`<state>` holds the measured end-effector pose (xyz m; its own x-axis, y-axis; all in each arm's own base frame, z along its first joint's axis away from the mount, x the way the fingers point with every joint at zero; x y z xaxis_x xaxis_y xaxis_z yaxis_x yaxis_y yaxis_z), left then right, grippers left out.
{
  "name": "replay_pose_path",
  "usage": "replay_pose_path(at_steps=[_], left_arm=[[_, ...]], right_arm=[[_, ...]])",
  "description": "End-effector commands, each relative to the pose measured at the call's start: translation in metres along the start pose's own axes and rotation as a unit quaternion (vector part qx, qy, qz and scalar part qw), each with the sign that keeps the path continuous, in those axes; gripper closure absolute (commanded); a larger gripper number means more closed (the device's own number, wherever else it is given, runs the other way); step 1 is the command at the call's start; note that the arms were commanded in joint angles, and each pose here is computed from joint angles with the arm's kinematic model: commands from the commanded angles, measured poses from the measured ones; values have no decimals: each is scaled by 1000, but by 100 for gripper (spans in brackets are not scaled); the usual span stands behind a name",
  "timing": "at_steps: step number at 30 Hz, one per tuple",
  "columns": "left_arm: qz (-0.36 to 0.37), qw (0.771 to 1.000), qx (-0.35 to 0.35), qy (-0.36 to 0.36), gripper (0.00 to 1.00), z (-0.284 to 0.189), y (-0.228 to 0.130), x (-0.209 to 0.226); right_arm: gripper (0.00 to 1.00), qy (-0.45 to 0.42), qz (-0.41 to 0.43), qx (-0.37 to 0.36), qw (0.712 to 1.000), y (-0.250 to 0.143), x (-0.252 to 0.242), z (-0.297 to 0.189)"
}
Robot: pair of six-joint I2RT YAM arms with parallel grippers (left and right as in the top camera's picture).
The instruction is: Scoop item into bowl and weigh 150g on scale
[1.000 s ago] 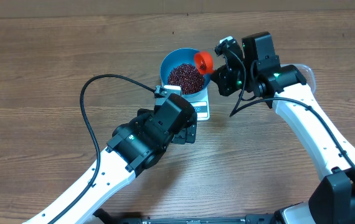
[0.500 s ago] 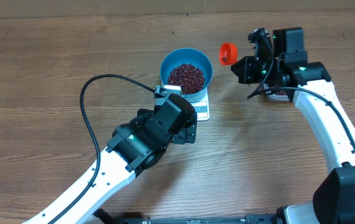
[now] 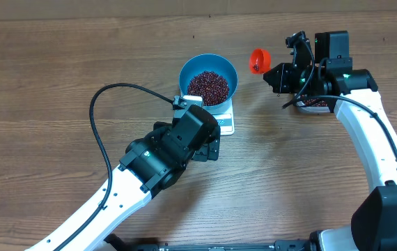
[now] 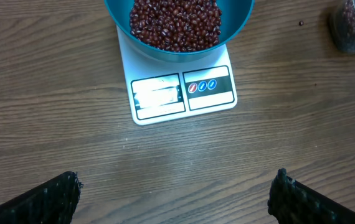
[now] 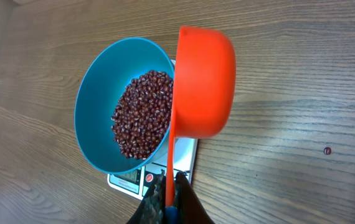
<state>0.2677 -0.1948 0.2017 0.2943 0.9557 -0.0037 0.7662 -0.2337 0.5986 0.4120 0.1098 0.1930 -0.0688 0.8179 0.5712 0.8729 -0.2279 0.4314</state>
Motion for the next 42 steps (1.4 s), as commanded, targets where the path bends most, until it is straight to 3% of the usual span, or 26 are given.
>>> replay_pose_path(at_steps=[1, 6, 11, 13, 18, 23, 28, 42], left_arm=[[-6, 1000, -2, 4, 0, 0, 1, 0], [-6, 1000, -2, 4, 1, 0, 1, 0], [-6, 1000, -2, 4, 0, 0, 1, 0], [-6, 1000, -2, 4, 0, 0, 1, 0], [-6, 1000, -2, 4, 0, 0, 1, 0], [-6, 1000, -2, 4, 1, 0, 1, 0], [-6, 1000, -2, 4, 0, 0, 1, 0], [-6, 1000, -2, 4, 0, 0, 1, 0]], right_arm=[[96, 13, -9, -17, 1000, 10, 12, -11], [96, 17, -8, -11, 1000, 7, 14, -10], [96, 91, -53, 37, 994, -17, 52, -4], [96, 73, -128, 47, 988, -30, 56, 3], [96, 1, -114, 25, 993, -24, 47, 12], [96, 18, -139, 13, 990, -22, 63, 17], [96, 4, -246, 33, 969, -37, 66, 24], [96, -16, -290, 15, 957, -29, 65, 26]])
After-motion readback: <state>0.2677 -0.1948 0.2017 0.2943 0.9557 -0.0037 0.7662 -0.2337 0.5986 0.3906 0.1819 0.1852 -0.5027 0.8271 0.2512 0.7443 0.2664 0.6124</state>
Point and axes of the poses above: each gripper's point midway between its finger pads, its own z axis out along the fingers, its own x axis along the line the jaws close on, y = z × x, the point moved 1 cm from there along -z, back along the fingers, and after that the axes turned 11 degrees about z, right-handed, at the moved point
